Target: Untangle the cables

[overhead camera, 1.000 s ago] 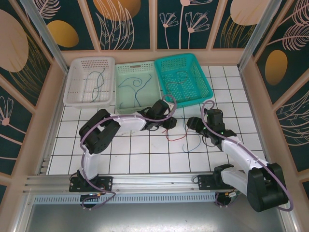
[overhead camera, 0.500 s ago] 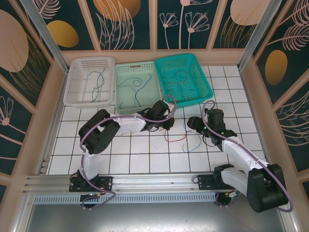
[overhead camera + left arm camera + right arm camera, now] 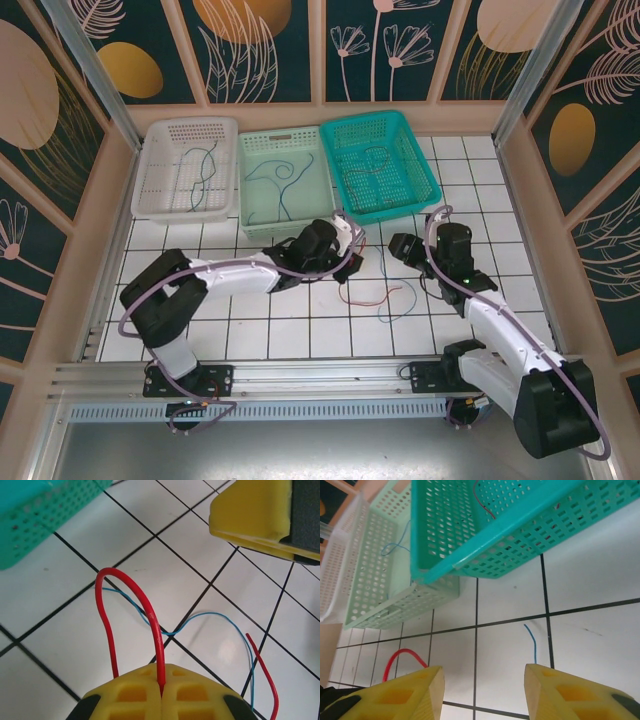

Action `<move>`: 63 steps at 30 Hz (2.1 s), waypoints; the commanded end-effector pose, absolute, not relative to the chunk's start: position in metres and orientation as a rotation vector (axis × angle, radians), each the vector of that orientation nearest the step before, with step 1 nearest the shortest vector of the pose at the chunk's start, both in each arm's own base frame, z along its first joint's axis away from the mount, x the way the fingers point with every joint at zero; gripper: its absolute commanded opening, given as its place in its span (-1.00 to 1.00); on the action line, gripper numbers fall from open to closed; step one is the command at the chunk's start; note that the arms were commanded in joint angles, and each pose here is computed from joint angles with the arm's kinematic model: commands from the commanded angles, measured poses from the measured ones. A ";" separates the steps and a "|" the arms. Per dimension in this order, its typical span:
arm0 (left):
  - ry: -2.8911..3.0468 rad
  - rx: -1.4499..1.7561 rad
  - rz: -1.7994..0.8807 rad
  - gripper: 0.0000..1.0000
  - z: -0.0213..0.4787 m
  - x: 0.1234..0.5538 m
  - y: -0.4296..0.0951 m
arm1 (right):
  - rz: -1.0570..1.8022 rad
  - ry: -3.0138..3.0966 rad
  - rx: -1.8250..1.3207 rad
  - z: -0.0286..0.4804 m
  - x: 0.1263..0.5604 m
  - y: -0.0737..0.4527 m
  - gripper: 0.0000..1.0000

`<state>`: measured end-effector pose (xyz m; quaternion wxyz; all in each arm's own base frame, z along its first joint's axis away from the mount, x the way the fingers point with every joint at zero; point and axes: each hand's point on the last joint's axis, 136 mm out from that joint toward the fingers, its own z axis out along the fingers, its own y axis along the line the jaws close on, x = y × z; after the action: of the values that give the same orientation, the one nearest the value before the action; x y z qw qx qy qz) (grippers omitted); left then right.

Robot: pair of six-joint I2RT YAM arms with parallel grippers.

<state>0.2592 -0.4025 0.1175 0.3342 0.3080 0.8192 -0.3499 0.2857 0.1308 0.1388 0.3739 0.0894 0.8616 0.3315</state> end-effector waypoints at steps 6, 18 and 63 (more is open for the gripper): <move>1.850 0.784 -0.969 -1.00 0.182 0.258 -0.395 | 0.987 2.116 0.094 0.158 0.282 0.149 -0.12; 1.643 0.901 -1.277 -1.00 0.220 0.219 -0.414 | 1.134 1.942 -0.182 0.198 0.265 0.177 -0.09; 1.638 0.973 -1.488 -1.00 0.222 0.199 -0.430 | 0.887 1.972 -0.332 0.188 0.274 0.171 -1.00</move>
<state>0.2150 -0.4287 0.1978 0.3571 0.3524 0.6726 -0.5440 0.2551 0.1854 0.1902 0.4254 -0.1323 0.7822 0.4355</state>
